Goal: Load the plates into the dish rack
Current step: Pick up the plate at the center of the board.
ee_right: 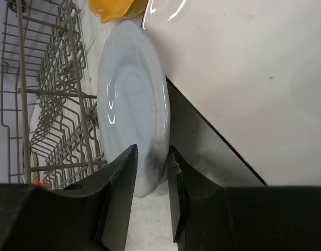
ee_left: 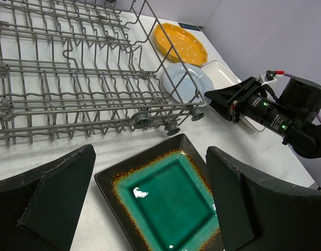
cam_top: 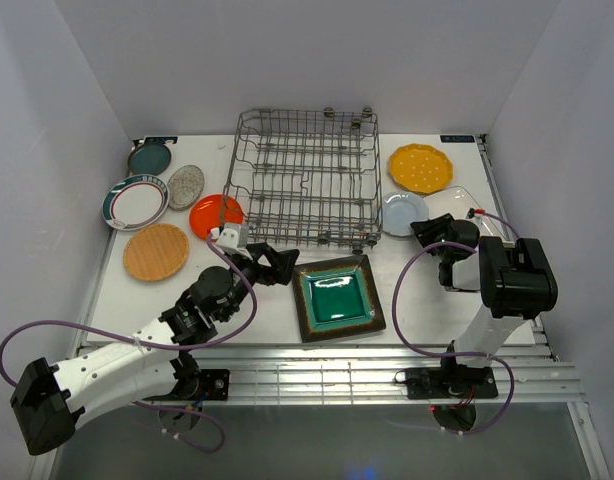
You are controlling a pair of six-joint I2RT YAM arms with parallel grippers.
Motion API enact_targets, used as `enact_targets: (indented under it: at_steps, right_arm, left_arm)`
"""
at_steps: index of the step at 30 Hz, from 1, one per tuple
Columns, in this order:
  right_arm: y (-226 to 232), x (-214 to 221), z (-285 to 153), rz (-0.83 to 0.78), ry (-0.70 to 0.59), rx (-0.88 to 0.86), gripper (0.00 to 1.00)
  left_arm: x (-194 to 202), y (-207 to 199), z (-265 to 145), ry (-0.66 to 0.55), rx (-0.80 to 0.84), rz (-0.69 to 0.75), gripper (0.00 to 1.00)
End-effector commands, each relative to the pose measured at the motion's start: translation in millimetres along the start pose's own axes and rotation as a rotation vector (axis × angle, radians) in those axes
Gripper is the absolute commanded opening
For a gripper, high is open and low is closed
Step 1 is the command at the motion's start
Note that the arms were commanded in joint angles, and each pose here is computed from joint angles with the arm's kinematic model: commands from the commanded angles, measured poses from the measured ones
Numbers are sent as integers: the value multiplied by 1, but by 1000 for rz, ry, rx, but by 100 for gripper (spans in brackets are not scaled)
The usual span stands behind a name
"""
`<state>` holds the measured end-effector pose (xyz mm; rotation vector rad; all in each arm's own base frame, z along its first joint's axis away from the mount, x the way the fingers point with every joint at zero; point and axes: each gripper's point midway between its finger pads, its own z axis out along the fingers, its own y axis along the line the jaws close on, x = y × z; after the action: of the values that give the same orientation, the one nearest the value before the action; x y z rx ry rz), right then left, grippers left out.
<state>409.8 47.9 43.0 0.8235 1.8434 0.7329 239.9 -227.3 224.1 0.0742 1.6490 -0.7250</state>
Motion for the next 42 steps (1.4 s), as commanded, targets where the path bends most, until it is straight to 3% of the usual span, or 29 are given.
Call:
enact_targets:
  at_steps: [1, 7, 11, 12, 30, 42]
  right_arm:
    - [16, -12, 7, 3, -44, -58, 35]
    - [16, -10, 9, 5, -41, -66, 29]
    - [16, -10, 9, 6, -40, -65, 17]
    - [17, -10, 9, 6, -39, -67, 8]
    - [53, -46, -16, -77, -151, -121, 8]
    - [90, -87, -27, -221, -251, -91, 8]
  left_arm:
    - [-15, -10, 1, -20, 25, -14, 98]
    - [-15, -10, 1, -21, 27, -14, 98]
    - [-16, -10, 0, -23, 28, -16, 98]
    - [-15, -10, 1, -21, 27, -14, 98]
    - [-13, -9, 2, -17, 22, -14, 98]
    - [-14, -8, 2, -21, 15, -13, 98]
